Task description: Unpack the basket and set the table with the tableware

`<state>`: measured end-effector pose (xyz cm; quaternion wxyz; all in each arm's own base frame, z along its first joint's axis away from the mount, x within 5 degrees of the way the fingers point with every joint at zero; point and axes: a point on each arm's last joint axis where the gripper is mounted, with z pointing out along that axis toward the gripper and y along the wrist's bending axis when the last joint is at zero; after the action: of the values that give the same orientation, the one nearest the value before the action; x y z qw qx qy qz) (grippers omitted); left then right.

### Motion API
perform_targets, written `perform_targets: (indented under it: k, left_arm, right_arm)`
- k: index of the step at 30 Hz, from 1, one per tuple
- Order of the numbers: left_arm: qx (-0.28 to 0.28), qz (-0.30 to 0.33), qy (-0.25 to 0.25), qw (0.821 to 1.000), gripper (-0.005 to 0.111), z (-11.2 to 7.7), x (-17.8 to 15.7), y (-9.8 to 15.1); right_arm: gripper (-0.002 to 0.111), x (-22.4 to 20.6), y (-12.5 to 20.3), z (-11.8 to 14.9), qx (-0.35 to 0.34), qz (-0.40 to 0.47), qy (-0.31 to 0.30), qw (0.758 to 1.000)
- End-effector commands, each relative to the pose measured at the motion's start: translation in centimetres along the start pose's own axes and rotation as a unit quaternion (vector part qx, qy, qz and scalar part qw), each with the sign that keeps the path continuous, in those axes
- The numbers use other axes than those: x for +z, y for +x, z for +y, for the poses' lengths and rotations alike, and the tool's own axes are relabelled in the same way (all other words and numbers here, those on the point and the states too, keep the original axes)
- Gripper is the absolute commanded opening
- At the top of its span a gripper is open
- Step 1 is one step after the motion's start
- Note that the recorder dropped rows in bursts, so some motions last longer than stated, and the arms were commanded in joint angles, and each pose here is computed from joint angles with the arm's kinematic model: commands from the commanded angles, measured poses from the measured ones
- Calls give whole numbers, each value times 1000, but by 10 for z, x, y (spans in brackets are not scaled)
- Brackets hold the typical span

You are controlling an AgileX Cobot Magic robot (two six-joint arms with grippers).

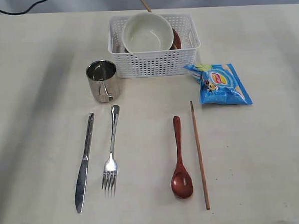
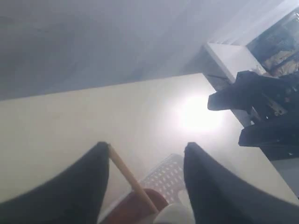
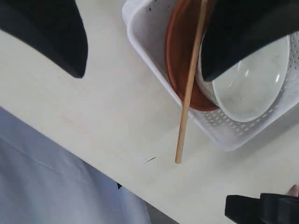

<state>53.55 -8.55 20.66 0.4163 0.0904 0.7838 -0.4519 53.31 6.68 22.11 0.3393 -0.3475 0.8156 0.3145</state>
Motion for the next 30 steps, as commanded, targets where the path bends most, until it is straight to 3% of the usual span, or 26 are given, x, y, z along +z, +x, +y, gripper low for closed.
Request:
perform_targets:
  k: [1,3,11,19,25,30]
  left_arm:
    - [11,-2,17,1000,59,-10,16,2]
    - [26,8,13,1000,66,-10,19,4]
    - [19,4,-22,1000,70,3,24,8]
    - [2,19,19,1000,71,21,43,19]
    - [-10,17,22,1000,71,34,51,25]
    - [-4,17,24,1000,71,34,52,26]
  right_arm:
    - [65,-4,-2,-1,-8,-5,1,1000]
    - [65,-4,-2,-1,-9,-5,1,1000]
    - [65,-4,-2,-1,-9,-5,1,1000]
    - [65,-3,0,-1,-7,-4,0,1000]
    - [65,2,5,-4,-2,1,-3,1000]
    - [65,8,12,-8,0,6,-7,1000]
